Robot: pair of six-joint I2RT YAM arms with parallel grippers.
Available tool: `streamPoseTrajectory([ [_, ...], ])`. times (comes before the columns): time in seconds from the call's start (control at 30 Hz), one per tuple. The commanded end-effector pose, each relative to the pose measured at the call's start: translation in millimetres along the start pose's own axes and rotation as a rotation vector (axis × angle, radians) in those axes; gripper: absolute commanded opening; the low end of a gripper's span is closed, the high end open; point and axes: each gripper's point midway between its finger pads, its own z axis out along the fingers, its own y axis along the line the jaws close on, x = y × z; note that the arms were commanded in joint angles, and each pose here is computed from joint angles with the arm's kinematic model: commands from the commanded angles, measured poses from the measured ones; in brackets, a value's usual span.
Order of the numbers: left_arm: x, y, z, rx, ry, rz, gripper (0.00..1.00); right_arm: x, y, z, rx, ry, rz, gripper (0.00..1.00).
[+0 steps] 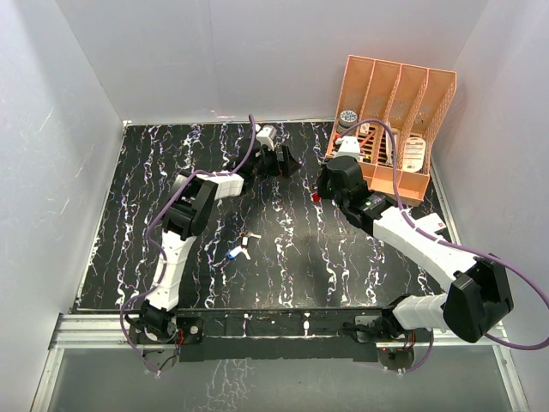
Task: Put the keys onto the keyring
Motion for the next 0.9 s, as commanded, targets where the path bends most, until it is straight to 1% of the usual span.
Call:
streamPoseTrajectory([
  [0.0,0,-7,-6,0.01,0.045,-0.03,0.96,-25,5,-10,-0.031,-0.08,0.02,0.0],
  [0.17,9,-3,-16,-0.042,0.109,-0.066,0.96,-26,5,-10,-0.032,-0.082,0.021,0.0],
  [0.37,27,4,-43,-0.117,0.16,-0.142,0.95,-26,6,-10,-0.039,-0.08,0.023,0.0],
  [0.63,34,0,-87,-0.169,0.171,-0.174,0.95,-25,8,-11,-0.05,-0.078,0.027,0.0],
  [0.87,26,2,-126,-0.238,0.171,-0.156,0.95,-23,8,-11,-0.052,-0.075,0.027,0.0],
])
